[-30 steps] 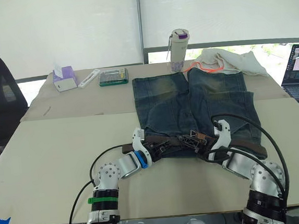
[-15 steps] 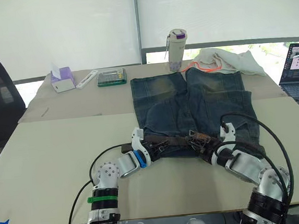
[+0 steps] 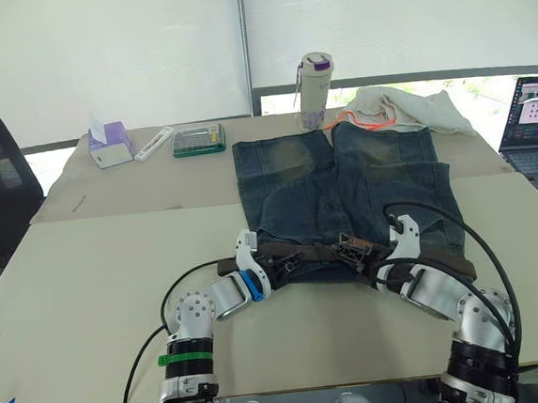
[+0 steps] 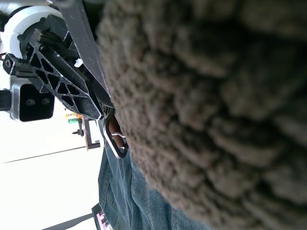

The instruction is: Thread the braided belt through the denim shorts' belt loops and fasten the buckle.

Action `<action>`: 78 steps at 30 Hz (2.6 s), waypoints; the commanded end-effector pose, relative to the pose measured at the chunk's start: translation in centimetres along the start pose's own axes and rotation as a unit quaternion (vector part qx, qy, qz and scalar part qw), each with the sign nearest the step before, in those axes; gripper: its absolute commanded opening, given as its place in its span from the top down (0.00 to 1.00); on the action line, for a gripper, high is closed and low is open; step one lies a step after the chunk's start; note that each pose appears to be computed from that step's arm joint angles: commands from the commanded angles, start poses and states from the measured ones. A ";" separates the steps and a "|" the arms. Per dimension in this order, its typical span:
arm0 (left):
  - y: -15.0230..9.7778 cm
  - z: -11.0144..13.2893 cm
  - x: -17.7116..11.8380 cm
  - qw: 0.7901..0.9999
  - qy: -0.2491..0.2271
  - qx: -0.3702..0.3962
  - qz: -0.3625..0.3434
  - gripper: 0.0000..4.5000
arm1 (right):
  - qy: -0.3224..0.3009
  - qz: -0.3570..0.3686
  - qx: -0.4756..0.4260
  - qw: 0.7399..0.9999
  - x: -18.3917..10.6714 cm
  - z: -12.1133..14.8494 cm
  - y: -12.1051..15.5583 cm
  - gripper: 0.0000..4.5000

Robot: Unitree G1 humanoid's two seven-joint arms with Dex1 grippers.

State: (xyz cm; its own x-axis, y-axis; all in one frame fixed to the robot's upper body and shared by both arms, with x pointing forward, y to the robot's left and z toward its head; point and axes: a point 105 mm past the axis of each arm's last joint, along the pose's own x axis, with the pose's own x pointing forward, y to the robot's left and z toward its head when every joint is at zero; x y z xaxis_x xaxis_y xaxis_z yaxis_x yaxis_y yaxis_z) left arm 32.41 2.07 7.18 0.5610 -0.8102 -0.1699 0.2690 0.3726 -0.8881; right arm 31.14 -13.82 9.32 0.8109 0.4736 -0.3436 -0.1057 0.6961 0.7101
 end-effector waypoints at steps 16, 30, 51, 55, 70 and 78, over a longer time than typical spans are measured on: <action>1.9 -2.3 0.4 0.998 0.036 -0.034 0.030 1.00 | -0.014 0.041 0.035 0.998 0.3 0.5 1.5 0.79; 2.0 -1.7 0.1 0.999 0.031 -0.014 0.030 0.70 | -0.027 0.077 -0.023 0.996 -1.3 1.7 3.5 1.00; 2.8 -1.5 -2.0 0.994 0.047 0.089 0.047 0.01 | -0.176 0.166 -0.075 0.967 -10.0 11.5 5.4 1.00; 2.4 -1.6 -2.6 0.991 0.057 0.119 0.030 0.01 | -0.226 0.206 -0.031 0.952 -12.2 14.3 6.6 1.00; -5.7 1.6 -10.2 0.963 -0.009 0.127 -0.237 0.01 | -0.237 0.334 0.097 0.907 -10.6 12.9 11.0 1.00; -10.5 2.2 -8.9 0.944 -0.034 0.095 -0.313 0.01 | -0.183 0.342 0.136 0.912 -8.2 9.6 12.5 1.00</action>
State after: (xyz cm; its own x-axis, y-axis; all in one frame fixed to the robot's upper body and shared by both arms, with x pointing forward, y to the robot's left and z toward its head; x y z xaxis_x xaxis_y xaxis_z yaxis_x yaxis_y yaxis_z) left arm 26.14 7.15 18.34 0.2877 -0.8720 0.3960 0.6947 -0.0947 -0.7131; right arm 29.77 -14.77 25.39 0.7901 0.4918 0.3658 -0.4918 0.1525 0.8573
